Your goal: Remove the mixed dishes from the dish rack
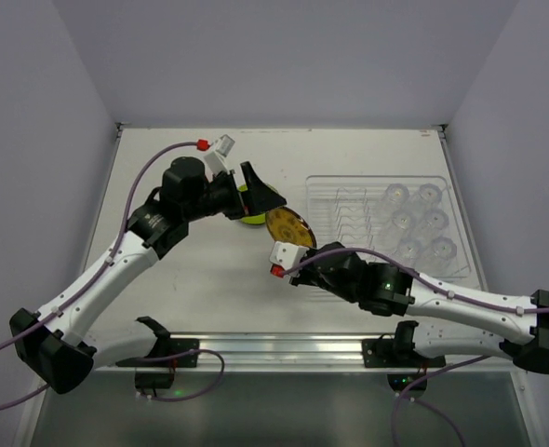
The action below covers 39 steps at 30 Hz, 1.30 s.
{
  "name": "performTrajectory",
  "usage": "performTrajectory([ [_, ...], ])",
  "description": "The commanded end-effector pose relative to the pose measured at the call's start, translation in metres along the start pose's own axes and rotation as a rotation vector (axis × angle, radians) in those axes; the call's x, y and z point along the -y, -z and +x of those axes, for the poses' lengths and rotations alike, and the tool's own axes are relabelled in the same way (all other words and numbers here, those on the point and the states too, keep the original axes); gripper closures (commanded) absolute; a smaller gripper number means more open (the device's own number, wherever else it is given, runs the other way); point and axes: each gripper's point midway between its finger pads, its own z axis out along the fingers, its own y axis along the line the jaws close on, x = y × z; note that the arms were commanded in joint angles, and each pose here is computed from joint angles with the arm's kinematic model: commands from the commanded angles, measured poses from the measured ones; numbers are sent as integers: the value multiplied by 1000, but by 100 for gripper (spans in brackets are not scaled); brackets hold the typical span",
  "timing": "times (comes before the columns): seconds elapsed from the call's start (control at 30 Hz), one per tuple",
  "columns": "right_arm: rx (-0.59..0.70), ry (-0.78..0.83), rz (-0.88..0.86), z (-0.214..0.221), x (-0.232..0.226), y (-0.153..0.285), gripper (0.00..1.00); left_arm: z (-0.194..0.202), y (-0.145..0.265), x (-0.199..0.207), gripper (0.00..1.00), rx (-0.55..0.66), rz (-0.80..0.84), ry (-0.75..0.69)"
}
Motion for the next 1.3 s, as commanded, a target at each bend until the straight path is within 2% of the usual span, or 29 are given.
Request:
performTrajectory([
  [0.0,62,96,170,-25,25,2,100,15,-10,-1,2,-18,-15,18],
  [0.1,87,128,193,-33,23,2,100,24,-11,-16,5,-30,-77,19],
  [0.23,72,141,205,-33,20,-1,100,19,-8,-31,6,11,-153,-6],
  [0.4,53,141,196,-24,14,-5,100,12,-7,-30,0,28,-176,-24],
  [0.5,51,131,216,-22,17,-3,100,-2,0,-27,0,79,-202,-40],
  [0.63,116,94,193,-32,16,6,100,-17,19,-30,0,171,-261,-48],
  [0.73,170,88,191,-43,19,11,100,-9,15,-28,3,145,-228,-34],
  [0.83,194,107,219,-52,24,9,100,-3,6,-23,13,103,-181,-32],
  [1.03,150,150,284,-53,32,-2,100,5,-1,-28,35,71,-182,-30],
  [1.13,167,149,314,-60,36,-4,100,6,-1,-32,69,74,-194,-37],
  [1.17,174,149,322,-61,37,-4,100,7,-1,-33,82,71,-196,-41],
  [1.2,178,156,326,-62,38,-5,100,7,-1,-34,100,68,-206,-42],
  [1.27,197,154,340,-64,38,-6,100,5,-1,-35,100,67,-218,-56],
])
